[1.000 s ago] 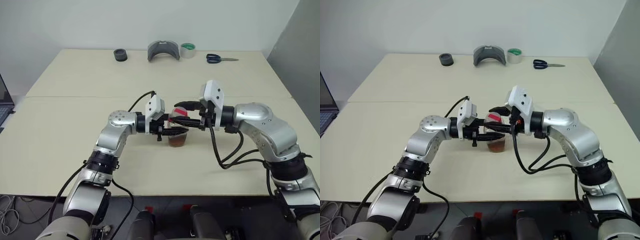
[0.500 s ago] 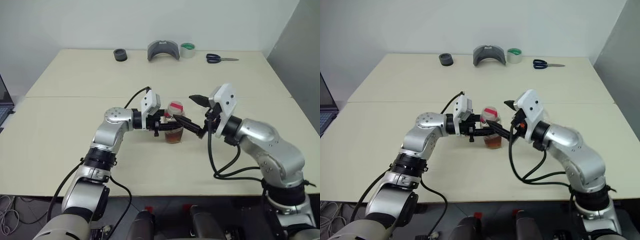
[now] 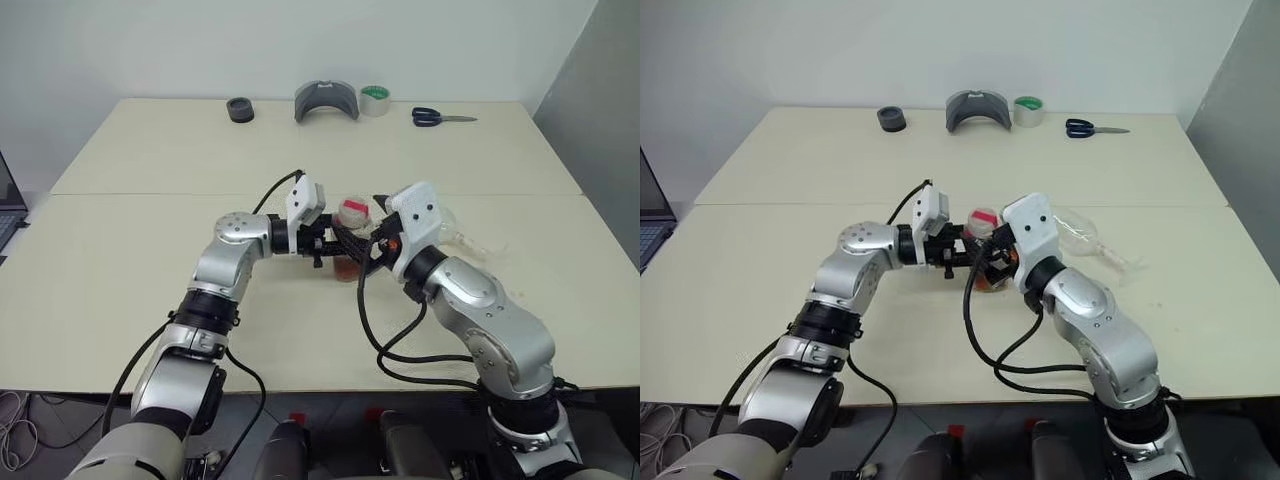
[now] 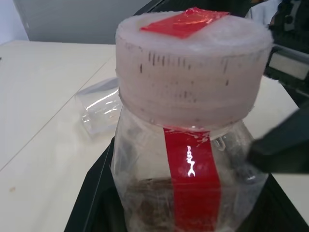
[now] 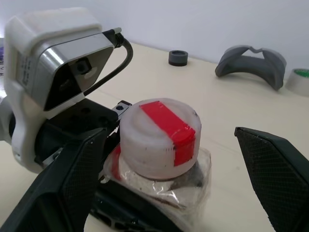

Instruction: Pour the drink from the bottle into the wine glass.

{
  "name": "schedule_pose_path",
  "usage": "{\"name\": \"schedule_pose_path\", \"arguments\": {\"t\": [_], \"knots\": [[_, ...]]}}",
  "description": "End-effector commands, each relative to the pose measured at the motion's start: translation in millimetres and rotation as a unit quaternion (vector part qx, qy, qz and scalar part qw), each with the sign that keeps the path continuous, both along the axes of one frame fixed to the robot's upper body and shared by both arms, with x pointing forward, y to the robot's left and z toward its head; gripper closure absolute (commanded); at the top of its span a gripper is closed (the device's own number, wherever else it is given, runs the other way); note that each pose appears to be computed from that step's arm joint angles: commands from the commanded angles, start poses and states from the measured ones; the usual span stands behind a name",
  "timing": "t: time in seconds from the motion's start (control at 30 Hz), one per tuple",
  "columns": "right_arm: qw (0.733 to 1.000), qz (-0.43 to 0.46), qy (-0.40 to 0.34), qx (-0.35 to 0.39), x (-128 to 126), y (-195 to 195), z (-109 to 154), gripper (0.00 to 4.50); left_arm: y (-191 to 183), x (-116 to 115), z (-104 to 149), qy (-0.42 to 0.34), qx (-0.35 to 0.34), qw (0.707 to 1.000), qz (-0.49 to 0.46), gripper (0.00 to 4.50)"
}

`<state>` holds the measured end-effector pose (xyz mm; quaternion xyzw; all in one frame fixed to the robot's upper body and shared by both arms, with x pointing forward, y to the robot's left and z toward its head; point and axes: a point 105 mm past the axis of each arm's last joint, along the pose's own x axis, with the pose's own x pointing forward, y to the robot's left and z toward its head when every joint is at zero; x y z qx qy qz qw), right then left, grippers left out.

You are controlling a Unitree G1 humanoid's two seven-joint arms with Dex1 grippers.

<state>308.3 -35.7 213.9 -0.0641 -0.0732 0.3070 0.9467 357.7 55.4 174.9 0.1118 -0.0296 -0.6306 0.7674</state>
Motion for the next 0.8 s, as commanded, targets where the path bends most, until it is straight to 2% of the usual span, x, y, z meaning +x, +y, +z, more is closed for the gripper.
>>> {"name": "schedule_pose_path", "arguments": {"t": [0.03, 0.1, 0.2, 0.4, 0.53, 0.63, 0.8], "knots": [[0.999, 0.008, -0.040, 0.011, -4.3, 2.5, 17.1, 0.00, -1.6, 0.9, 16.1, -0.034, -0.007, 0.999, -0.004, 2.68], [0.999, 0.009, -0.043, 0.013, -4.3, 2.6, 17.8, 0.00, -1.1, 1.4, 15.8, -0.034, -0.006, 0.999, -0.004, 2.68], [0.999, 0.013, -0.043, 0.011, -4.9, 3.6, 17.2, 0.59, -1.1, 2.0, 16.1, -0.034, -0.007, 0.999, -0.004, 2.68], [0.999, 0.031, -0.034, 0.001, -6.8, 7.8, 11.3, 2.61, -1.7, 1.8, 15.4, -0.034, -0.007, 0.999, -0.006, 2.68], [0.998, 0.054, -0.028, -0.012, -8.9, 10.6, 6.6, 2.68, -2.8, 1.4, 15.8, -0.034, -0.008, 0.999, -0.008, 2.68], [0.990, 0.124, -0.046, -0.059, -6.3, 6.9, 7.5, 2.68, -5.2, -2.4, 16.6, -0.033, -0.008, 0.999, -0.023, 2.68], [0.943, 0.298, -0.032, -0.147, -8.9, -9.3, 8.5, 2.68, -3.7, -2.6, 17.5, -0.036, -0.002, 0.999, -0.034, 2.68]]}}
